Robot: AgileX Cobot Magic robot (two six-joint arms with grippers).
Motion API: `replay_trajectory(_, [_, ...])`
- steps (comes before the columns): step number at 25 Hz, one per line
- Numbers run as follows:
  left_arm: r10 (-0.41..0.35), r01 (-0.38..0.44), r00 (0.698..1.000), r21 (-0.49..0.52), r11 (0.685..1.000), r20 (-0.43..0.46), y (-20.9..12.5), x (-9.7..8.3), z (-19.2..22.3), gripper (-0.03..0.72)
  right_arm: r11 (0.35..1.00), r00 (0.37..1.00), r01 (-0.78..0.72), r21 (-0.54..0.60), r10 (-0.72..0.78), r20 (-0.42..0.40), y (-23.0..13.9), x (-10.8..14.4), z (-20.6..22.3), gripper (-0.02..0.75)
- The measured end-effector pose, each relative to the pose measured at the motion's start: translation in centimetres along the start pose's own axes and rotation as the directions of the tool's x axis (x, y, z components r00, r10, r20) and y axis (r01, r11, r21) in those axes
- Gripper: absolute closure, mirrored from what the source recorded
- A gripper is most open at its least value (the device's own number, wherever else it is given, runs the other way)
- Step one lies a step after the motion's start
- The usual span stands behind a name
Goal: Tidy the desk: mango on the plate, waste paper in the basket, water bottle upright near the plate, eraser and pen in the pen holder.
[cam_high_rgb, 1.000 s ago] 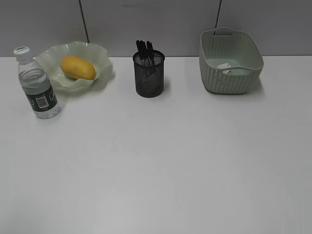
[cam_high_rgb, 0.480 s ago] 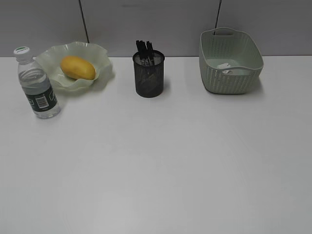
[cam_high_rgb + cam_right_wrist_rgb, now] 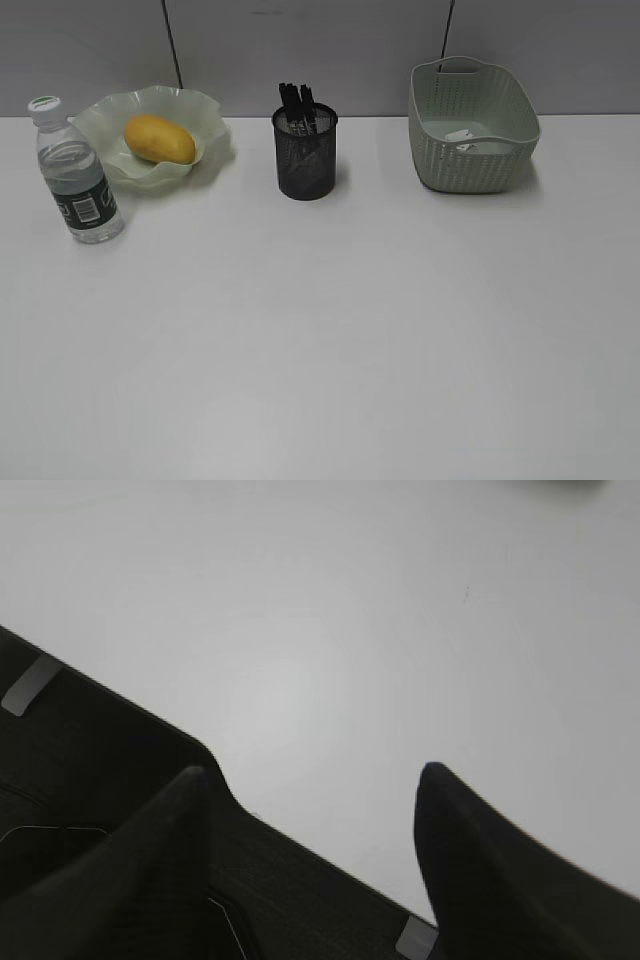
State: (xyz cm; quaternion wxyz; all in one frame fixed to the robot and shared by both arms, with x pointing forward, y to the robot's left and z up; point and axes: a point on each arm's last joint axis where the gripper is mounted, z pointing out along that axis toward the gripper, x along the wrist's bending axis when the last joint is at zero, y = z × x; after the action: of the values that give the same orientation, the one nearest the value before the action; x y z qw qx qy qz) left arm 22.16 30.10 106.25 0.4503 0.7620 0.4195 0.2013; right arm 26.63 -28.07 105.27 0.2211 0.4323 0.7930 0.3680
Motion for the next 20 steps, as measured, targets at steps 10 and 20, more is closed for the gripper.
replay_trajectory(10, [0.023,-0.022,1.000,-0.024,0.999,0.017,0.2,-0.1,0.2,0.159,1.000,1.000,0.000,0.001,0.000,0.000,0.0,0.0,0.0,0.234])
replay_trajectory(20, [0.024,-0.023,1.000,-0.064,0.998,0.007,0.2,0.0,1.1,0.159,1.000,1.000,0.000,0.002,0.000,-0.001,0.0,0.0,0.0,0.234])
